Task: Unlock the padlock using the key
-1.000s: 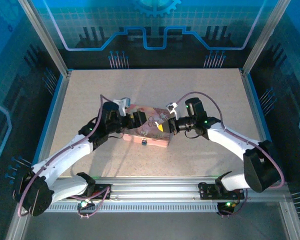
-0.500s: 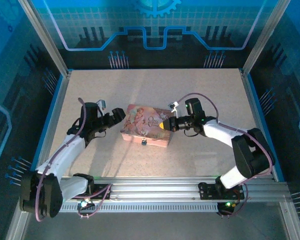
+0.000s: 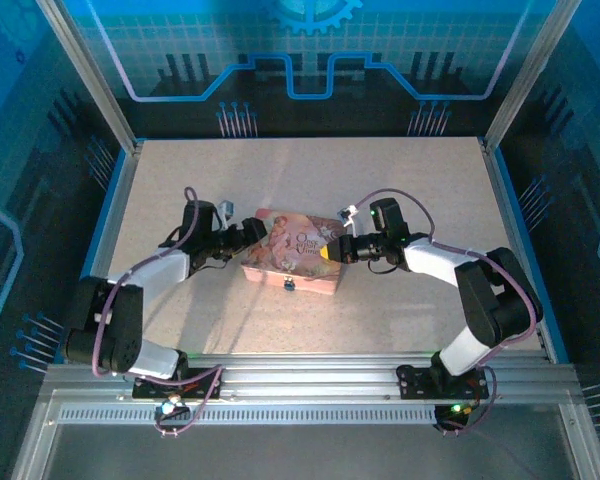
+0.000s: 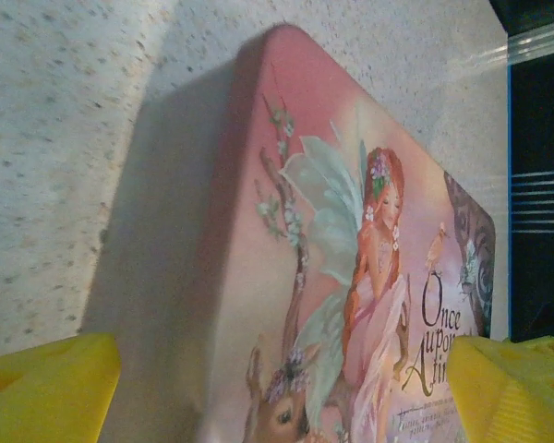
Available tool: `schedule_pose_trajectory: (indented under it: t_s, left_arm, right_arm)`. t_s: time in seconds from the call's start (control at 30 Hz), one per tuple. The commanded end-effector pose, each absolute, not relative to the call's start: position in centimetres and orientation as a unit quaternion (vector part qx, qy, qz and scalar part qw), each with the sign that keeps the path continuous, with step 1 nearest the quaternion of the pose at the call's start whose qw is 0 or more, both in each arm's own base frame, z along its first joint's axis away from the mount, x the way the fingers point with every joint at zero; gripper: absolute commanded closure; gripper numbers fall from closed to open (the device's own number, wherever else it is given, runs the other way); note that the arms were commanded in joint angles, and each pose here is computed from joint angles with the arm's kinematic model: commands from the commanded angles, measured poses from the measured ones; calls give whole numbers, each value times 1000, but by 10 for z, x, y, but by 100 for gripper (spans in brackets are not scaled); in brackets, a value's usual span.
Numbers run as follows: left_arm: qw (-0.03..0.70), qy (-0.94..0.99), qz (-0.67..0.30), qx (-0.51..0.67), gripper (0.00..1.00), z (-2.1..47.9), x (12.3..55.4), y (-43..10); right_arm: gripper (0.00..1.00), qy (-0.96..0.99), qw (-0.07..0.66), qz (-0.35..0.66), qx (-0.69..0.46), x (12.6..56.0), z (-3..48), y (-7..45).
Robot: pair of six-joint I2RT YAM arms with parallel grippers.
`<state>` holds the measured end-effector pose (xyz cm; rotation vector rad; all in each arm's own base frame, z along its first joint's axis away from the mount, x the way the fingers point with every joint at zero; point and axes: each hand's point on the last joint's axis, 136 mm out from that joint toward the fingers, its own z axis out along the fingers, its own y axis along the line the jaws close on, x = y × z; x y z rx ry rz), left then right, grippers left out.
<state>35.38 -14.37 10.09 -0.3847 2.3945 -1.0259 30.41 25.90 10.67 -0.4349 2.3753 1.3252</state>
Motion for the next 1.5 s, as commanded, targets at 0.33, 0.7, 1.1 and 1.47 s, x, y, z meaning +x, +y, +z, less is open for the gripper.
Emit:
schedule_pose_trajectory:
  t_s: [0.33, 0.7, 1.1, 1.47]
  left_arm:
    - [258, 872, -411, -63, 10, 121, 395, -205]
    - [380, 861, -335, -51, 9, 172, 385, -167]
    - [368, 862, -350, -4, 14, 167, 274, -184]
    - [313, 856, -412, 27, 15, 116, 252, -232]
  right_arm:
    - [100, 885, 173, 422, -96, 305, 74, 224]
    - [100, 883, 177, 426, -89, 305, 73, 219]
    - [100, 886, 177, 421, -84, 305, 69, 218]
    - [100, 888, 178, 417, -79, 305, 63, 216]
